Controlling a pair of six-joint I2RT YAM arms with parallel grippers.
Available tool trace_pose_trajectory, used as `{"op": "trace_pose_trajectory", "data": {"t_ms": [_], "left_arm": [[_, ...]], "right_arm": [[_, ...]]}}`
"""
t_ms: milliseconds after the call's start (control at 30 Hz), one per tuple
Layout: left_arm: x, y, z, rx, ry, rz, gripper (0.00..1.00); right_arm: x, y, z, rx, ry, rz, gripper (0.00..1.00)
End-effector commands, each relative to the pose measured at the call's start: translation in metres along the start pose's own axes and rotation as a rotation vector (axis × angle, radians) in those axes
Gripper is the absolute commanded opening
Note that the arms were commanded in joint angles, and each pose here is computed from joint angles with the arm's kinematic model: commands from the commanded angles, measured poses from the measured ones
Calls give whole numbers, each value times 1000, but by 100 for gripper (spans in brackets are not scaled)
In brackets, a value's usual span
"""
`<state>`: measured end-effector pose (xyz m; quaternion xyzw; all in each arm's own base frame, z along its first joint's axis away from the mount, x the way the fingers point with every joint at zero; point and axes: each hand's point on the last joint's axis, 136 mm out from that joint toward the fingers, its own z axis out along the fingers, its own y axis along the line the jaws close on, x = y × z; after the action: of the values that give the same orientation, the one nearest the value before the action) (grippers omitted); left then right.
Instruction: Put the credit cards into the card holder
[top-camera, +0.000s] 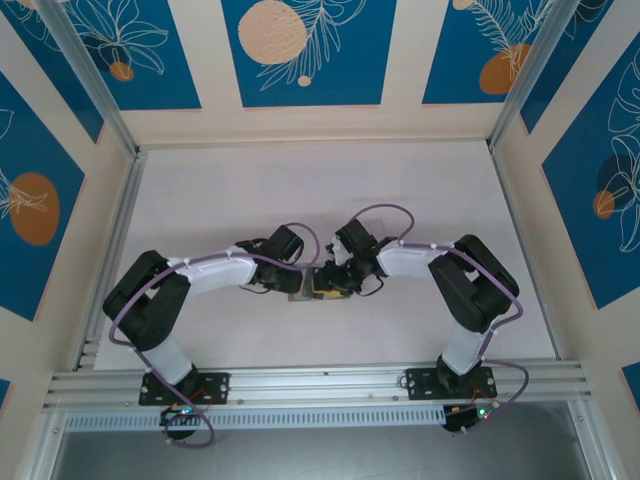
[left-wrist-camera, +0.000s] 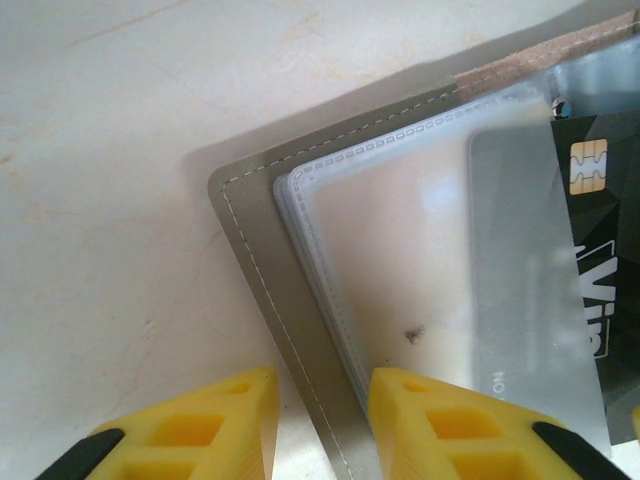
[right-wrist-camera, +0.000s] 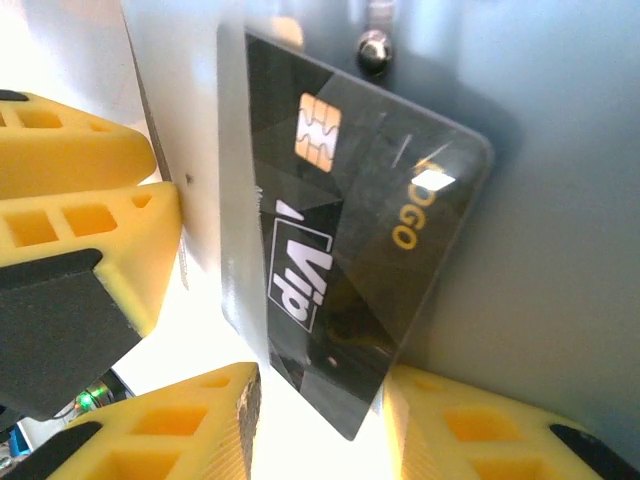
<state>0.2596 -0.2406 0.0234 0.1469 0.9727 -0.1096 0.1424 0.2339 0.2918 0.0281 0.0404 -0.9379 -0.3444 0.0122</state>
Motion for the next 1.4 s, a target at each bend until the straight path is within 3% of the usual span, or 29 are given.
{"op": "trace_pose_trajectory", "data": {"t_ms": [0,467,867,1367], "left_arm": [[32,12,19,-44,116,6,31],[33,12,21,-42,117,0,31],[34,11,23,-34,118,2,31],[33,11,23,-34,116,10,31]], "right_arm": [[7,-18,-2,41,44,50,39],[-16,-13,2,34,26,45,32],[-26,-15,6,105,41,-12,3],[-10,-18,5,95,101,-68,0]]}}
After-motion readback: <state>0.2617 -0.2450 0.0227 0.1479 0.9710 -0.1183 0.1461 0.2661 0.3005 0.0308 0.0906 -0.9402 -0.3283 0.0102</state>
